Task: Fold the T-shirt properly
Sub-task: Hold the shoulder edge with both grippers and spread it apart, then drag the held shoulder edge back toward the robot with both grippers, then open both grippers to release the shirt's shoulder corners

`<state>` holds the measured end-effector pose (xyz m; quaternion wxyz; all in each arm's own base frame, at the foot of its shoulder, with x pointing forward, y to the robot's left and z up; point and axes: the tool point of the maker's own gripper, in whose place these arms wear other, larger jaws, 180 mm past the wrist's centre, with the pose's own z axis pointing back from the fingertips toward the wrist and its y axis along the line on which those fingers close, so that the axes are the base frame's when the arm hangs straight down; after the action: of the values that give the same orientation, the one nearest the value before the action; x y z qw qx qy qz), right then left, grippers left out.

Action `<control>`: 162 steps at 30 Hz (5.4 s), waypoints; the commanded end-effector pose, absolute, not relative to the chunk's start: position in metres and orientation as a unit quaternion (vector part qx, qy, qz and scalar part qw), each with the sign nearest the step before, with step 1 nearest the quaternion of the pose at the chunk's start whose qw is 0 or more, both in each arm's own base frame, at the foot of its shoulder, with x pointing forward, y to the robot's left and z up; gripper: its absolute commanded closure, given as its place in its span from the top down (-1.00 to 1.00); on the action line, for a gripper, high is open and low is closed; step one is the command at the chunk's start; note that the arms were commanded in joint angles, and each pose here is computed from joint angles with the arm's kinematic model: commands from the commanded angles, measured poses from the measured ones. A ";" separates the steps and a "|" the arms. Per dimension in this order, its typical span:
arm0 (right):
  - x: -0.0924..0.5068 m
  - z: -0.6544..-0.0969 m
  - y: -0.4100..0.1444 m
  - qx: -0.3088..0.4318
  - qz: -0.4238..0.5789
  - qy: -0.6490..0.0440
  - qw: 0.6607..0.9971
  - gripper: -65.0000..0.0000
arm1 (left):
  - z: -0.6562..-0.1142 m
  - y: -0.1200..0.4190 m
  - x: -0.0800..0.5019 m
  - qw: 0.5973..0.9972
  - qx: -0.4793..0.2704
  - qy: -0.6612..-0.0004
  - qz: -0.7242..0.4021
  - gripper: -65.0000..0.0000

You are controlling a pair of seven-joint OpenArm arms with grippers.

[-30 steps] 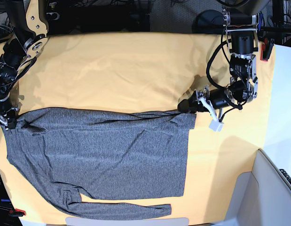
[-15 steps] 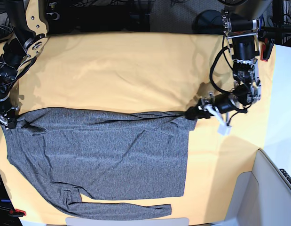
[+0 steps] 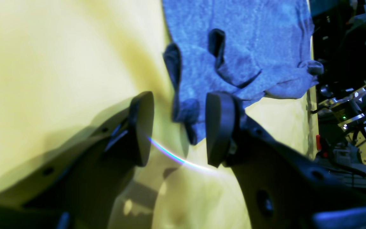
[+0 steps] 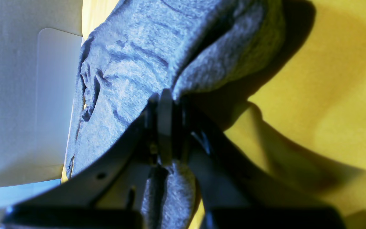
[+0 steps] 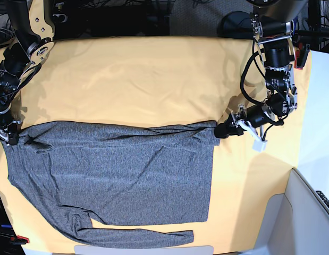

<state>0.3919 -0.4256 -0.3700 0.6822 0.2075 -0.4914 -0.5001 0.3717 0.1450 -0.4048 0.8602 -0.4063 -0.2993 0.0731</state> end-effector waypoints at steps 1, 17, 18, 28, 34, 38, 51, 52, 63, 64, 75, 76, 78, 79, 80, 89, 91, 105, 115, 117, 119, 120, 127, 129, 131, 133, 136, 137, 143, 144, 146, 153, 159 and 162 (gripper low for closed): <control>0.391 -0.366 -0.431 0.204 -0.503 -0.493 0.681 -0.97 | -0.398 0.139 0.378 0.858 -0.411 -0.302 0.064 -0.19; 0.386 -0.371 -0.431 0.199 -0.503 -0.489 0.685 -0.97 | -0.387 0.103 0.389 0.841 -0.443 -0.306 0.058 -0.19; 0.385 -0.372 -0.431 0.199 -0.503 -0.488 0.685 -0.97 | -0.387 0.103 0.389 0.840 -0.443 -0.306 0.058 -0.21; 0.376 -0.380 -0.433 0.192 -0.505 -0.481 0.691 -1.00 | -0.387 0.110 0.388 0.844 -0.437 -0.307 0.055 -0.98; 0.365 -0.386 -0.437 0.181 -0.505 -0.476 0.697 -1.00 | -0.381 0.122 0.387 0.848 -0.422 -0.317 0.044 -0.98; 0.352 -0.381 -0.445 0.165 -0.491 -0.477 0.710 -1.00 | -0.385 0.131 0.369 0.861 -0.406 -0.305 0.026 -0.98; 0.306 -0.392 -0.449 0.129 -0.462 -0.447 0.755 -1.00 | -0.399 0.157 0.321 0.889 -0.360 -0.283 -0.003 -0.98; 0.302 -0.392 -0.450 0.125 -0.460 -0.446 0.757 -1.00 | -0.402 0.161 0.317 0.892 -0.356 -0.280 -0.002 -0.98; 0.256 -0.399 -0.465 0.101 -0.441 -0.383 0.806 -1.00 | -0.397 0.195 0.279 0.909 -0.312 -0.277 -0.005 -0.98; 0.250 -0.402 -0.466 0.096 -0.441 -0.377 0.809 -1.00 | -0.395 0.198 0.277 0.910 -0.308 -0.278 -0.006 -0.98; 0.203 -0.416 -0.464 0.058 -0.423 -0.347 0.835 -1.00 | -0.401 0.213 0.237 0.922 -0.282 -0.264 0.003 -0.98; 0.200 -0.417 -0.461 0.056 -0.420 -0.345 0.837 -1.00 | -0.402 0.213 0.235 0.923 -0.282 -0.262 0.004 -0.98; 0.193 -0.416 -0.458 0.051 -0.411 -0.340 0.845 -1.00 | -0.405 0.213 0.229 0.925 -0.282 -0.255 0.006 -0.98; 0.191 -0.414 -0.457 0.050 -0.406 -0.337 0.848 -1.00 | -0.406 0.213 0.228 0.925 -0.282 -0.255 0.007 -0.98; 0.187 -0.413 -0.456 0.048 -0.402 -0.332 0.852 -1.00 | -0.407 0.213 0.227 0.925 -0.282 -0.253 0.007 -0.98; 0.144 -0.412 -0.445 0.056 -0.427 -0.298 0.852 -1.00 | -0.416 0.213 0.208 0.930 -0.282 -0.235 0.014 -0.98; 0.141 -0.412 -0.440 0.053 -0.421 -0.295 0.856 -1.00 | -0.419 0.212 0.203 0.931 -0.284 -0.229 0.017 -0.98; 0.137 -0.414 -0.430 0.054 -0.414 -0.292 0.860 -1.00 | -0.415 0.199 0.177 0.933 -0.282 -0.222 0.001 -0.98; 0.155 -0.421 -0.412 0.069 -0.384 -0.283 0.876 -1.00 | -0.419 0.195 0.164 0.935 -0.284 -0.212 0.003 -0.98; 0.156 -0.422 -0.409 0.071 -0.381 -0.281 0.878 -1.00 | -0.420 0.195 0.160 0.936 -0.284 -0.207 0.005 -0.98; 0.157 -0.424 -0.407 0.074 -0.381 -0.278 0.879 -1.00 | -0.420 0.196 0.161 0.936 -0.284 -0.209 0.006 -0.98; 0.157 -0.425 -0.406 0.074 -0.381 -0.277 0.879 -1.00 | -0.419 0.196 0.162 0.935 -0.284 -0.214 0.007 -0.98; 0.156 -0.425 -0.406 0.074 -0.381 -0.277 0.879 -1.00 | -0.421 0.198 0.160 0.933 -0.282 -0.221 0.015 -0.98; 0.155 -0.426 -0.407 0.074 -0.381 -0.276 0.879 -1.00 | -0.421 0.198 0.161 0.933 -0.283 -0.221 0.016 -0.98; 0.155 -0.426 -0.406 0.074 -0.381 -0.275 0.879 -1.00 | -0.421 0.198 0.161 0.933 -0.283 -0.221 0.016 -0.93; 0.155 -0.426 -0.406 0.074 -0.381 -0.274 0.880 -1.00 | -0.421 0.198 0.161 0.933 -0.283 -0.221 0.016 -0.82; 0.154 -0.427 -0.406 0.074 -0.382 -0.272 0.880 -1.00 | -0.421 0.198 0.161 0.933 -0.283 -0.222 0.016 -0.65; 0.154 -0.427 -0.406 0.075 -0.382 -0.271 0.880 -1.00 | -0.421 0.198 0.161 0.933 -0.283 -0.222 0.016 -0.60; 0.151 -0.428 -0.406 0.074 -0.382 -0.268 0.881 -1.00 | -0.421 0.198 0.161 0.933 -0.282 -0.222 0.016 -0.57; 0.151 -0.428 -0.406 0.074 -0.382 -0.268 0.881 -1.00 | -0.421 0.198 0.161 0.933 -0.282 -0.222 0.016 -0.57; 0.150 -0.428 -0.406 0.073 -0.382 -0.267 0.882 -1.00 | -0.421 0.198 0.161 0.933 -0.282 -0.222 0.016 -0.57; 0.146 -0.431 -0.402 0.079 -0.381 -0.254 0.885 -0.83 | -0.420 0.200 0.162 0.934 -0.280 -0.223 0.014 -0.57; 0.145 -0.435 -0.394 0.090 -0.384 -0.244 0.886 -0.27 | -0.420 0.199 0.162 0.933 -0.281 -0.223 0.015 -0.57; 0.145 -0.435 -0.394 0.090 -0.384 -0.244 0.886 -0.25 | -0.420 0.199 0.162 0.933 -0.281 -0.223 0.015 -0.57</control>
<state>0.1824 -0.4161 -0.3981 0.8485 0.0917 -0.3583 -0.3786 0.1655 0.1879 -0.4170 0.9225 -0.3056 -0.2346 0.0219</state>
